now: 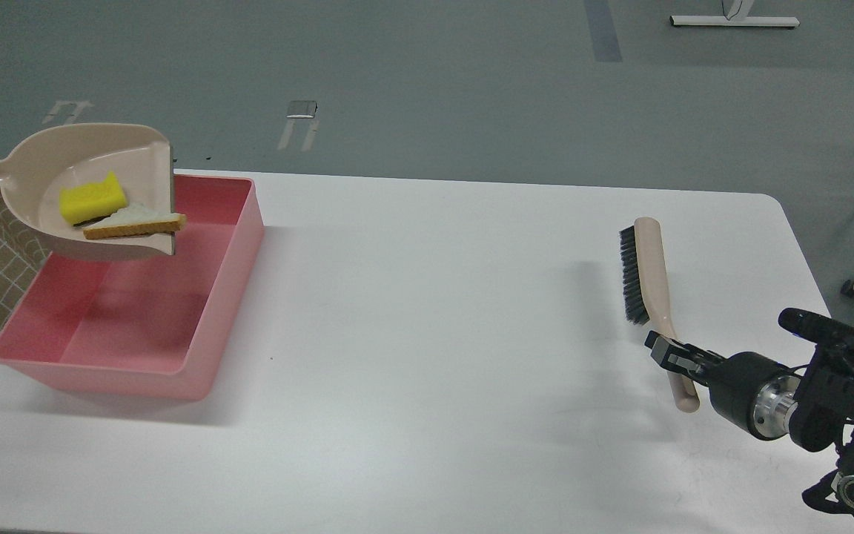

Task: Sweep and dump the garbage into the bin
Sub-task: 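Tilt the dustpan to dump the sponge and stick into the bin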

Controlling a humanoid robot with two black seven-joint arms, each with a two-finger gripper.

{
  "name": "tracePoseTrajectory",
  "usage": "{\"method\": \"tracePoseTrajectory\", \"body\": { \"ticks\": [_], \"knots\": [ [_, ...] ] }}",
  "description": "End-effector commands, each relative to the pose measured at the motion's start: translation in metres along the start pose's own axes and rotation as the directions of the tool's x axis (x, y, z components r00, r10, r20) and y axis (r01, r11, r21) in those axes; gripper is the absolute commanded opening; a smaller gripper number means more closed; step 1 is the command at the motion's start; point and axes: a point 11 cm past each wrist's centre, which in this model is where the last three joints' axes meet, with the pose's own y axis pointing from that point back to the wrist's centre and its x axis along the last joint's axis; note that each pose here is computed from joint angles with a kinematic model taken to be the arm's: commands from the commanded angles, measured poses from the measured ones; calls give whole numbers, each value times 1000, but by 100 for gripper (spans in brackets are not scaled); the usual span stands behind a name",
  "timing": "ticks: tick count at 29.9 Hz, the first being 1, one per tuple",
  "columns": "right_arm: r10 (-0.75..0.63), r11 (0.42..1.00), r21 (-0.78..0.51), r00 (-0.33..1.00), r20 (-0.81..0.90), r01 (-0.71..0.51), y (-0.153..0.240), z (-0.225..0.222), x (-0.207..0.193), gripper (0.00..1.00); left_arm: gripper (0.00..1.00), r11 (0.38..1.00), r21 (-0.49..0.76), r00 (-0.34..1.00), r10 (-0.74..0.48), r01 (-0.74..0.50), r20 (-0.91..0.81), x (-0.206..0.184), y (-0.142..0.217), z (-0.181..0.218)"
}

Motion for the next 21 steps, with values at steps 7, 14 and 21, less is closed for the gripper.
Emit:
{"method": "tracePoseTrajectory", "body": {
  "ticks": [7,14,21],
  "knots": [
    [3,1000,-6,1000,-6,-3,0,2,3,17,0,999,53,997,8,-12,71,19,15,0],
    [1,1000,-7,1000,-2,-1,0,2,2,17,0,999,37,996,17,-21,87,25,14,10],
    [1,1000,-15,1000,2,-1,-1,5,2,17,0,999,52,990,10,-17,144,33,18,18]
  ]
}}
